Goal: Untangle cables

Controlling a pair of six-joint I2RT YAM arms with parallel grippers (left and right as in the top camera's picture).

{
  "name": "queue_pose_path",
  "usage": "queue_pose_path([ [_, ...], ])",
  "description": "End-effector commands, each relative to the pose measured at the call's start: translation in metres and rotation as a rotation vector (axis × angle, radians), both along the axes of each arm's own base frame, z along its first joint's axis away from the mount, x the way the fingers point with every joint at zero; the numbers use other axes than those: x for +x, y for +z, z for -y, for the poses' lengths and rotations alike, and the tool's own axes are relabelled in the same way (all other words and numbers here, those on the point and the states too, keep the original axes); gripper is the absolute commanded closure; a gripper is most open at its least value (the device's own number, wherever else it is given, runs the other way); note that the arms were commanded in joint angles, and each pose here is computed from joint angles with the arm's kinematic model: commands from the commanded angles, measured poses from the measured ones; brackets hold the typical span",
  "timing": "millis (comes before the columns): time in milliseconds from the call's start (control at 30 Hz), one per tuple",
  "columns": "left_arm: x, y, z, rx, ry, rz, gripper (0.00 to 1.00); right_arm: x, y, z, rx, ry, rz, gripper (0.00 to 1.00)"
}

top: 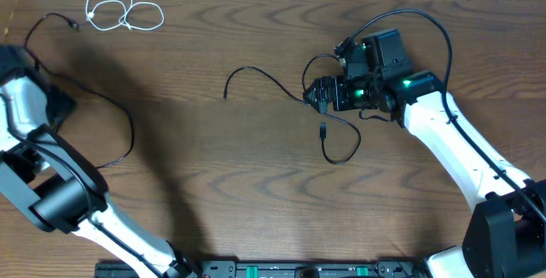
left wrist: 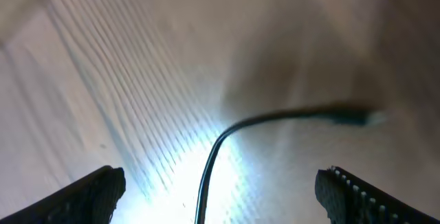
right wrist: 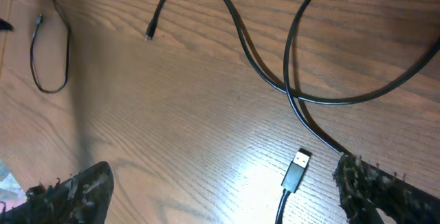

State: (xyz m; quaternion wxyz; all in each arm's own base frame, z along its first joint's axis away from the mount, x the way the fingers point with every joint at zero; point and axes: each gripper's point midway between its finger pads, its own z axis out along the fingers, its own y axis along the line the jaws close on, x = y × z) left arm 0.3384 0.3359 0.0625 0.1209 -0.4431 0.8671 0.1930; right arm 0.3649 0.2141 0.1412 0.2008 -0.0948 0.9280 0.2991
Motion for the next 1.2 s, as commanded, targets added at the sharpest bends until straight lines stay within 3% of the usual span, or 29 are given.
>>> queue_pose_path([
  [0, -0.014, -0.049, 0.011, -0.191, 0.023, -0.008, 0.13, -0.001, -0.001, -0.005, 0.008, 0.013, -0.006, 0.01],
  [133, -0.026, -0.071, 0.016, -0.298, 0.052, -0.007, 0.25, -0.001, -0.001, -0.005, 0.008, 0.013, -0.006, 0.01],
  [333, -0.033, -0.079, 0.019, -0.341, 0.074, -0.011, 0.56, -0.001, -0.001, -0.005, 0.008, 0.013, -0.005, 0.01],
  [600, 0.004, -0.075, 0.062, -0.593, 0.016, 0.193, 0.59, 0.0, 0.001, -0.006, 0.012, 0.013, 0.003, 0.01],
  [700, 0.003, -0.075, 0.063, -0.606, 0.083, 0.204, 0.71, 0.0, 0.0, -0.006, 0.011, 0.013, 0.0, 0.01],
  [833, 0.004, -0.075, 0.062, -0.623, 0.241, 0.231, 0.8, 0.0, 0.0, -0.006, 0.012, 0.014, 0.0, 0.01],
  [1000, 0.027, -0.065, 0.076, -0.742, 0.277, 0.353, 0.81, 0.0, 0.0, -0.006, 0.014, 0.015, -0.001, 0.01],
  [1033, 0.04, -0.059, 0.082, -0.793, 0.267, 0.412, 0.88, 0.0, 0.0, -0.006, 0.014, 0.015, -0.001, 0.01],
  [1167, 0.052, -0.057, 0.092, -0.821, 0.312, 0.429, 0.92, 0.0, 0.001, -0.006, 0.015, 0.015, 0.002, 0.01],
])
